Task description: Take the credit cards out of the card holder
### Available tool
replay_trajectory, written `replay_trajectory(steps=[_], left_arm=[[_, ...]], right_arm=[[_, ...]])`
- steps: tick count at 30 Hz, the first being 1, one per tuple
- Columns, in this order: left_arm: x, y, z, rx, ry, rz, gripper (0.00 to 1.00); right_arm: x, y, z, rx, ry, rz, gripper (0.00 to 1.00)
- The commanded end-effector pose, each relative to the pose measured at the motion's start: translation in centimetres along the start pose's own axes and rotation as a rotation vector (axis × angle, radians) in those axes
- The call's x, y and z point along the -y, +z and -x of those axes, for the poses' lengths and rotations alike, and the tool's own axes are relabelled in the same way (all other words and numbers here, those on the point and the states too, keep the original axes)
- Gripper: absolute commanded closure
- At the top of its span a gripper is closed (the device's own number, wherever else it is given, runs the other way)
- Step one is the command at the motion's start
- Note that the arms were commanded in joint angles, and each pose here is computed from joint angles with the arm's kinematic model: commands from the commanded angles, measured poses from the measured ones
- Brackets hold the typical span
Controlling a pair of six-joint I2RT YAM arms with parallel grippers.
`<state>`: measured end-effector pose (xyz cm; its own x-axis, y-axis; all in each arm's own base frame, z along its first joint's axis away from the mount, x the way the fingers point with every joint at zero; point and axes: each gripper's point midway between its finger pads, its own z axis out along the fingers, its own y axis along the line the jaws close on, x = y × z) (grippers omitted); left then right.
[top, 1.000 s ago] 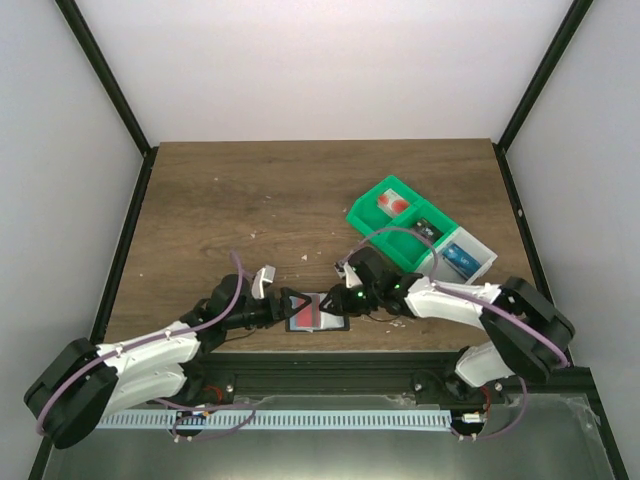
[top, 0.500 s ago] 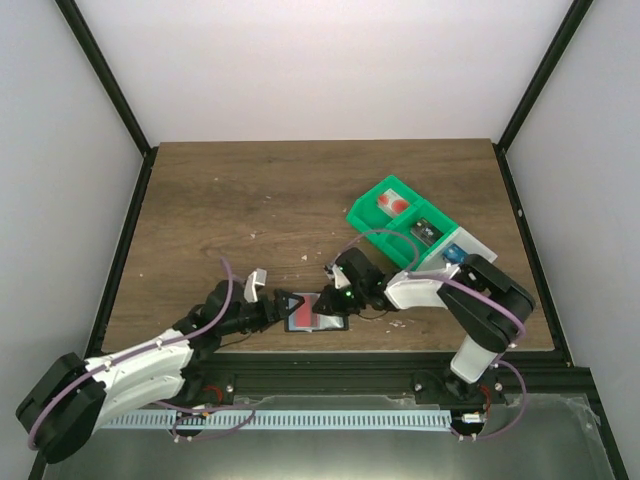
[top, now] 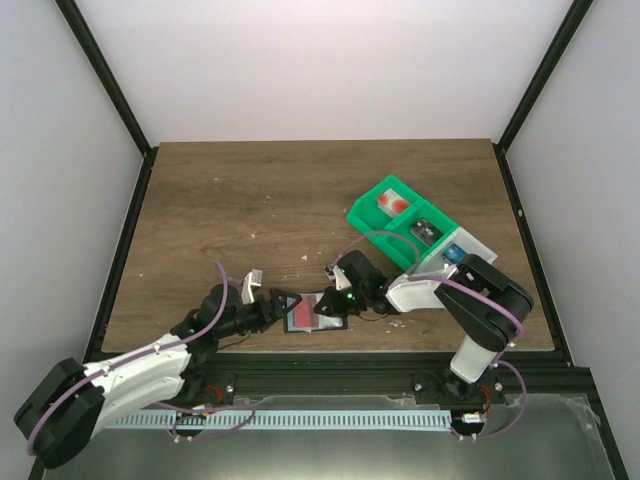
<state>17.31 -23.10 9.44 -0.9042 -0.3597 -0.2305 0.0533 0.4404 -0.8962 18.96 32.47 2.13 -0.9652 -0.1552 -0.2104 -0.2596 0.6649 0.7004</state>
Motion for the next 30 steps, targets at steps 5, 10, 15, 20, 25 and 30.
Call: replay_trajectory(steps=[5,10,15,20,25,30], left_arm=[[0.9,0.6,0.0,-0.026,-0.031,-0.068,0.00],[1.3,0.6,0.2,-0.022,-0.015,-0.077,0.00],[0.7,0.6,0.1,-0.040,-0.018,-0.072,0.00],[0.2,0.7,0.1,-0.041,-0.023,-0.069,0.00],[1.4,1.2,-0.6,-0.109,0.014,-0.113,0.00],[0.1,1.4,-0.8,-0.106,-0.005,-0.076,0.00]], right_arm=[[2.7,1.1,-2.9,-0.058,0.058,-0.035,1.00],[2.8,1.4,-3.7,-0.075,0.090,-0.001,1.00],[2.9,1.3,-4.2,-0.076,0.104,0.012,0.99],[2.9,1.2,-4.2,-0.075,0.102,0.012,1.00],[3.0,1.3,-4.1,-0.074,0.105,0.009,1.00],[3.0,1.3,-4.3,-0.077,0.105,0.008,1.00]])
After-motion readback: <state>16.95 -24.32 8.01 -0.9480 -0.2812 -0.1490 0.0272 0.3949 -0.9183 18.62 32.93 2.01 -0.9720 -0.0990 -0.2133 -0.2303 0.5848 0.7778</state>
